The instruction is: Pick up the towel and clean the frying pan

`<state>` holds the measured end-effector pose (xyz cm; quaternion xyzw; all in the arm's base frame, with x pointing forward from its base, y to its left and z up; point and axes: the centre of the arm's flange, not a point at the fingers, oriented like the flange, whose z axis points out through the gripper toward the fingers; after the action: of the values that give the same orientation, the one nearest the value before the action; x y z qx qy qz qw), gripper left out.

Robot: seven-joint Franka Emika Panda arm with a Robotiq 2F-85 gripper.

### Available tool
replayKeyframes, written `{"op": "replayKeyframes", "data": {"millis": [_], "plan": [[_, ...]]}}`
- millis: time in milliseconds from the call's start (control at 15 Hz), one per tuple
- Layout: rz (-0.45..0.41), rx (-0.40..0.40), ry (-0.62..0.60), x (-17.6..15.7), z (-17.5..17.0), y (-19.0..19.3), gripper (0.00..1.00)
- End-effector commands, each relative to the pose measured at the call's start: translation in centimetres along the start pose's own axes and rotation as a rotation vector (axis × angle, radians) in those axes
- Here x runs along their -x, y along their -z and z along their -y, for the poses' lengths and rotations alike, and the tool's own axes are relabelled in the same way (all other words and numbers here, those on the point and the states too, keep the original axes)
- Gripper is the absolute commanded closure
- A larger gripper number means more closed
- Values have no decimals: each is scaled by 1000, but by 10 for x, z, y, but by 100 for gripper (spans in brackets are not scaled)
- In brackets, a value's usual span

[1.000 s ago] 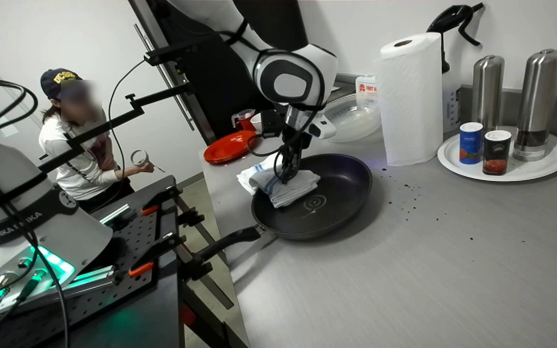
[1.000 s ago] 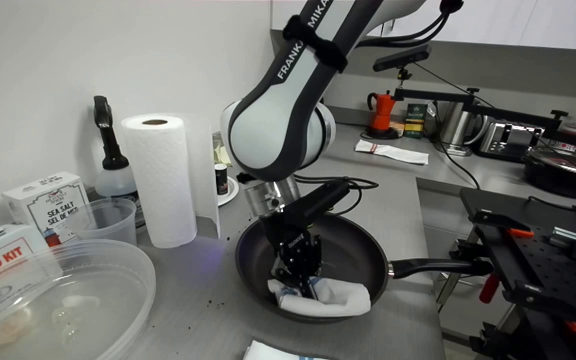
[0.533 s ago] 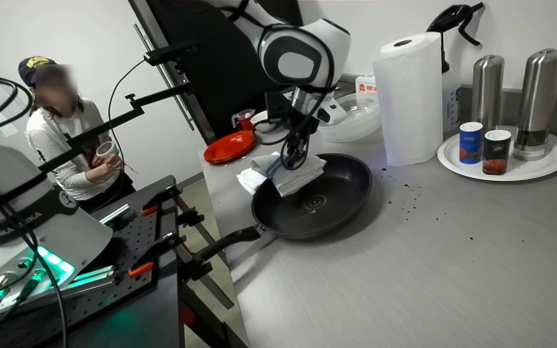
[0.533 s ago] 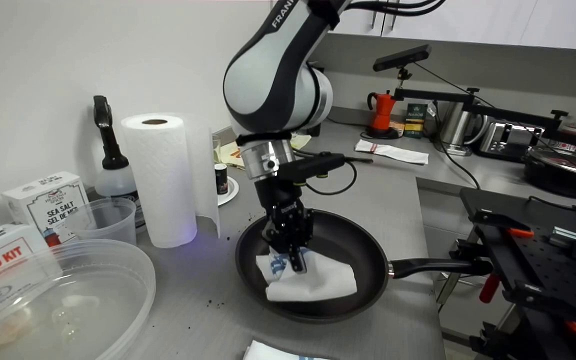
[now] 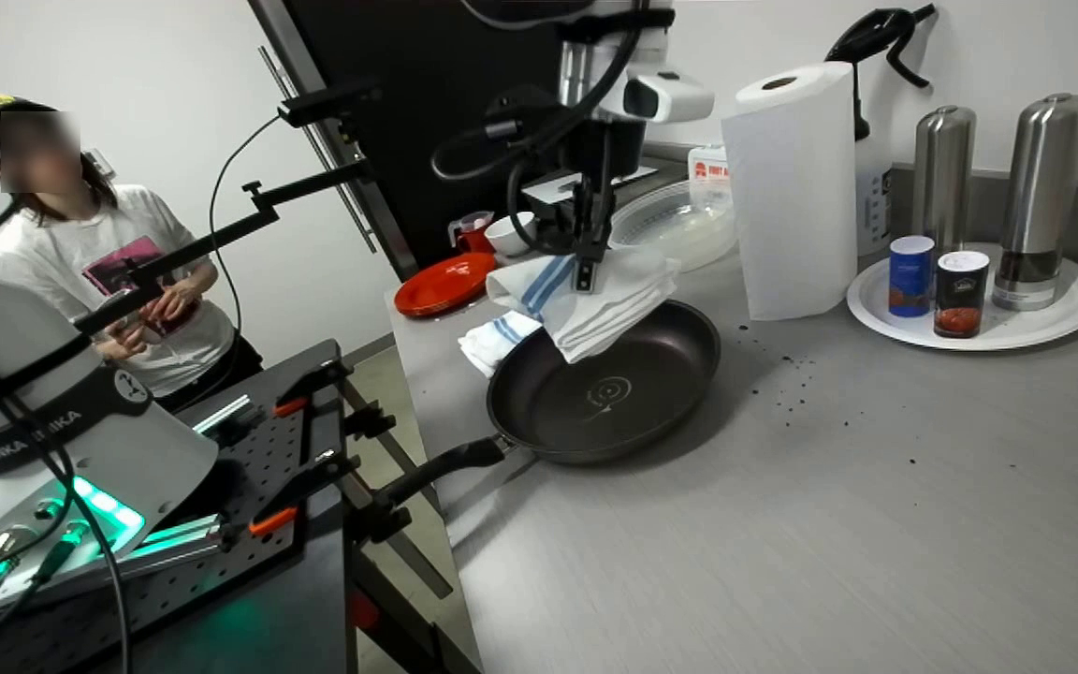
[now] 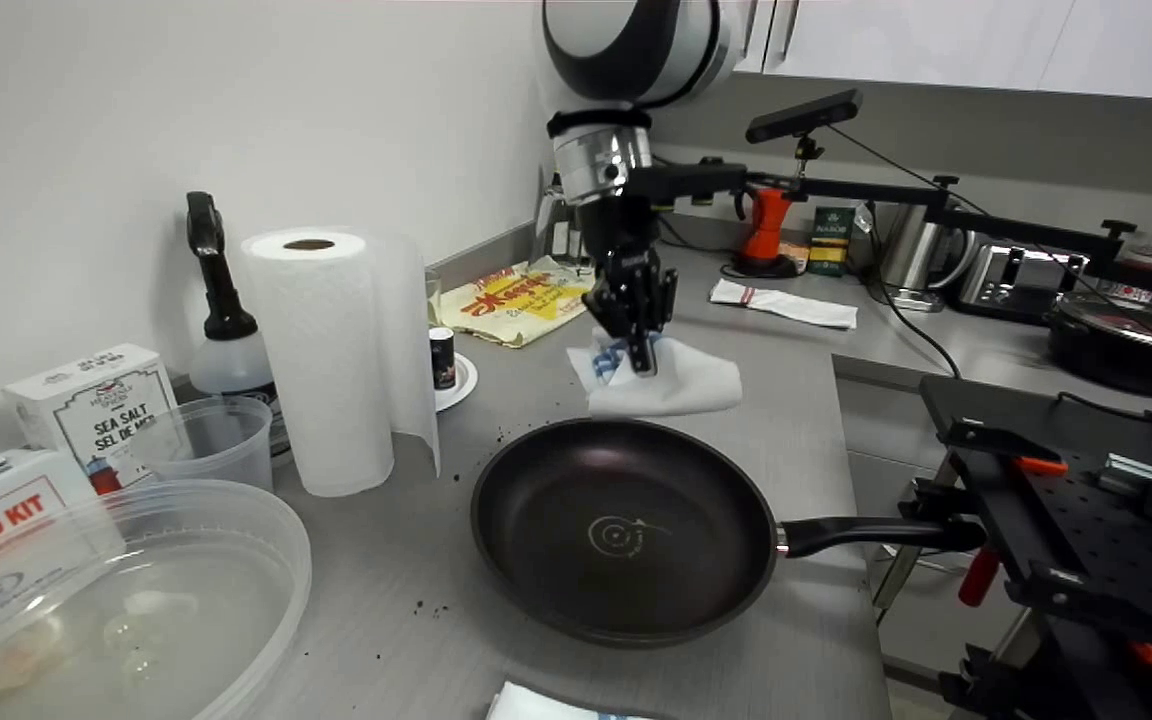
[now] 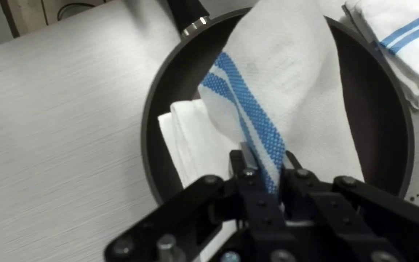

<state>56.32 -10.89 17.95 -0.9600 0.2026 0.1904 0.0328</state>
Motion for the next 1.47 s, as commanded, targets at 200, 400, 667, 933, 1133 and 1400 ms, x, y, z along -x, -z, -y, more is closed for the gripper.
{"op": "replayKeyframes", "data": {"millis": [200,400,667,933,1133,1400], "plan": [[-131,-9,-141,21,-118,69,97],[-189,-4,-171,2,-159,69,97],[-233,-19,-180,-23,-190,48,97],[-225,-19,-183,-48,-202,14,97],[-203,-9,-169,-64,-203,-10,97],[-187,11,-136,-83,-200,-34,97]]}}
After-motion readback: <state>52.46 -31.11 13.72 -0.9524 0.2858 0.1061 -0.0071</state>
